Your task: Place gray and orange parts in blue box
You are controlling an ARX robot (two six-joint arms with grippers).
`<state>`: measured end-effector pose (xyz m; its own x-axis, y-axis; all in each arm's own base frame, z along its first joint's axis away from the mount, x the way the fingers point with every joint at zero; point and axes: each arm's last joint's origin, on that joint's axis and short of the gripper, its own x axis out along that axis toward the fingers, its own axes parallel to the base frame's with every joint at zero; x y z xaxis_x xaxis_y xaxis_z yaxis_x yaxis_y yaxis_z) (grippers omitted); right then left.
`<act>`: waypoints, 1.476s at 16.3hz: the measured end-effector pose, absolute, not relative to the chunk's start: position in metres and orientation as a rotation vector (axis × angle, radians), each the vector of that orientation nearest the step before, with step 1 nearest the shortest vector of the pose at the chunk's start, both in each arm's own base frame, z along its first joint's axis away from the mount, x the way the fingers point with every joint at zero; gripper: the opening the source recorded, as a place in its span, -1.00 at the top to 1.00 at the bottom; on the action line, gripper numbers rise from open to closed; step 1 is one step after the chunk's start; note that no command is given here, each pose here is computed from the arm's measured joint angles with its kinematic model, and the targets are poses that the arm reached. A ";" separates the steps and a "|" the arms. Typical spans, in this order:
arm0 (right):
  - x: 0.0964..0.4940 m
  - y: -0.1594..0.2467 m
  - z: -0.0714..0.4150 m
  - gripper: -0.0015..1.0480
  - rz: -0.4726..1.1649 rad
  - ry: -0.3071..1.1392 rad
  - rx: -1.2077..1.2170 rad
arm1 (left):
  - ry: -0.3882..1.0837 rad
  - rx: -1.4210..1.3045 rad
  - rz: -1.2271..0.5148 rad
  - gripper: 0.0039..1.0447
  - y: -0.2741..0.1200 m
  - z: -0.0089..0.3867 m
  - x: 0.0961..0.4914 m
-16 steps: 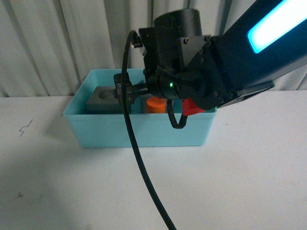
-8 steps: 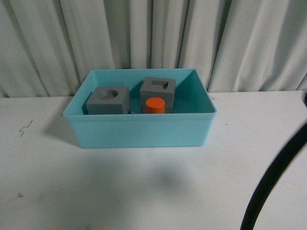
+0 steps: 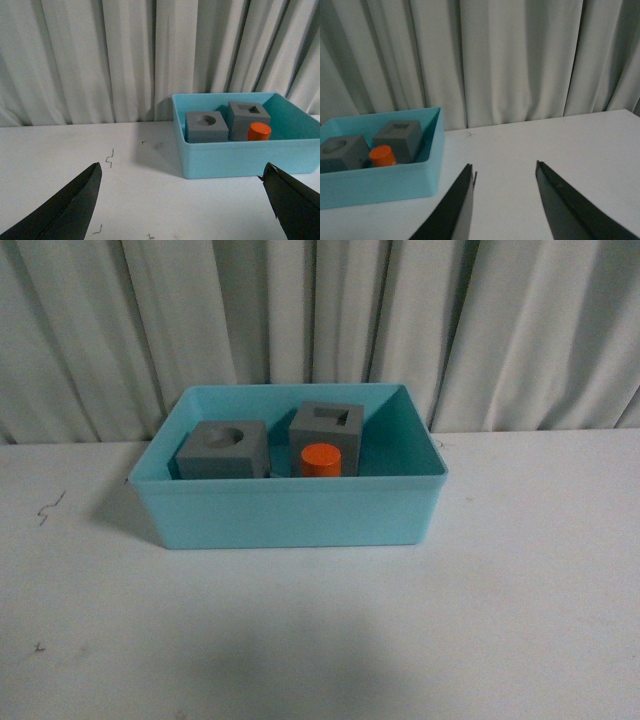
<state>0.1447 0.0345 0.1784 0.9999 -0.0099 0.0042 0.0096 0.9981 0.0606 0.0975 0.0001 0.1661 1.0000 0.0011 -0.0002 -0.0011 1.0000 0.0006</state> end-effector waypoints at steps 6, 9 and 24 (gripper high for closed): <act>0.127 0.013 0.170 0.96 -0.005 -0.016 0.009 | 0.000 0.001 0.001 -0.88 0.000 0.166 0.097; 0.121 0.000 0.170 0.96 -0.016 -0.010 0.006 | 0.000 0.001 0.002 -0.88 0.000 0.166 0.097; 0.097 0.000 0.166 0.96 0.000 0.003 0.006 | 0.000 0.001 0.001 -0.88 0.000 0.166 0.097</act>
